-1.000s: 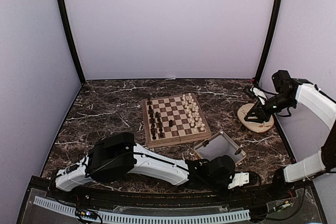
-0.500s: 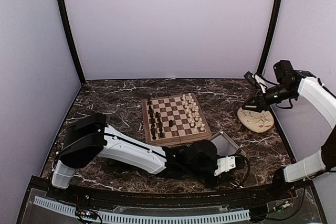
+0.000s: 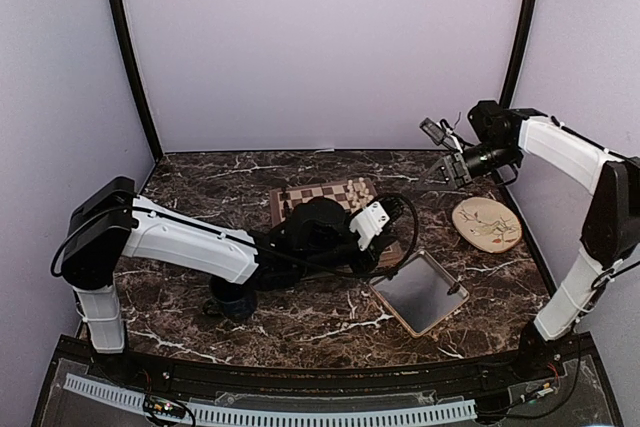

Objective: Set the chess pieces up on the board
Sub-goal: Pick up the pawn from the center of the board, then pass from the left arm to the right

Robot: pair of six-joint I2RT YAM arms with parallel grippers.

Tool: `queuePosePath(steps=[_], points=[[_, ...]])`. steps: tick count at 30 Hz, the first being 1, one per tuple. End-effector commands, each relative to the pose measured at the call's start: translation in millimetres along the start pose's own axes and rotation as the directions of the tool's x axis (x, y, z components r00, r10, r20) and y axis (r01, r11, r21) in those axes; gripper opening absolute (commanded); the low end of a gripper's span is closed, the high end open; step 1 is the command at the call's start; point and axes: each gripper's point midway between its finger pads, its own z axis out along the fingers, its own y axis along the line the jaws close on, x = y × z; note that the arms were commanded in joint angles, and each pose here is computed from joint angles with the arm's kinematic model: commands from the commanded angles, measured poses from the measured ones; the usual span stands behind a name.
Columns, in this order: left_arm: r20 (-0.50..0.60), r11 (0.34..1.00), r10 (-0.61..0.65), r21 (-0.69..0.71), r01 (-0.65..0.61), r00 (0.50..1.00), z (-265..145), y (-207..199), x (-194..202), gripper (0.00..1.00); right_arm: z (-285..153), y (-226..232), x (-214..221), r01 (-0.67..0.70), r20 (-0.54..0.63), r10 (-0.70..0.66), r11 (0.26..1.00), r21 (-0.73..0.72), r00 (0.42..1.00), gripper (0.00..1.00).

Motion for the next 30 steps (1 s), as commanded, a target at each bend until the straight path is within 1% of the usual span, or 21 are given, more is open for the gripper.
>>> queuePosePath(steps=[1, 4, 7, 12, 22, 30], points=[[0.079, 0.994, -0.023, -0.106, 0.032, 0.997, -18.4, 28.4, -27.9, 0.15, 10.2, 24.7, -0.8, -0.104, -0.027, 0.1, 0.976, -0.189, 0.995, 0.47], [0.1, 0.993, -0.018, -0.116, 0.03, 0.995, -23.0, 31.8, -32.5, 0.15, 26.7, 29.4, 12.8, -0.132, -0.092, 0.113, 0.965, -0.229, 0.989, 0.48], [0.116, 0.993, -0.019, -0.114, 0.033, 0.993, -26.3, 32.9, -36.6, 0.16, 40.7, 28.5, 21.3, -0.165, -0.124, 0.139, 0.958, -0.235, 0.983, 0.48], [0.137, 0.994, -0.027, -0.1, 0.041, 0.99, -28.3, 32.9, -41.8, 0.16, 54.6, 31.4, 28.4, -0.179, -0.173, 0.138, 0.951, -0.252, 0.975, 0.47], [0.139, 0.995, -0.022, -0.098, 0.036, 0.99, -23.9, 33.0, -40.7, 0.16, 61.8, 36.0, 34.2, -0.208, -0.196, 0.154, 0.933, -0.295, 0.968, 0.42], [0.134, 0.996, -0.025, -0.085, 0.036, 0.991, -16.5, 32.6, -36.6, 0.16, 63.4, 37.5, 34.1, -0.222, -0.195, 0.165, 0.921, -0.322, 0.967, 0.36]])
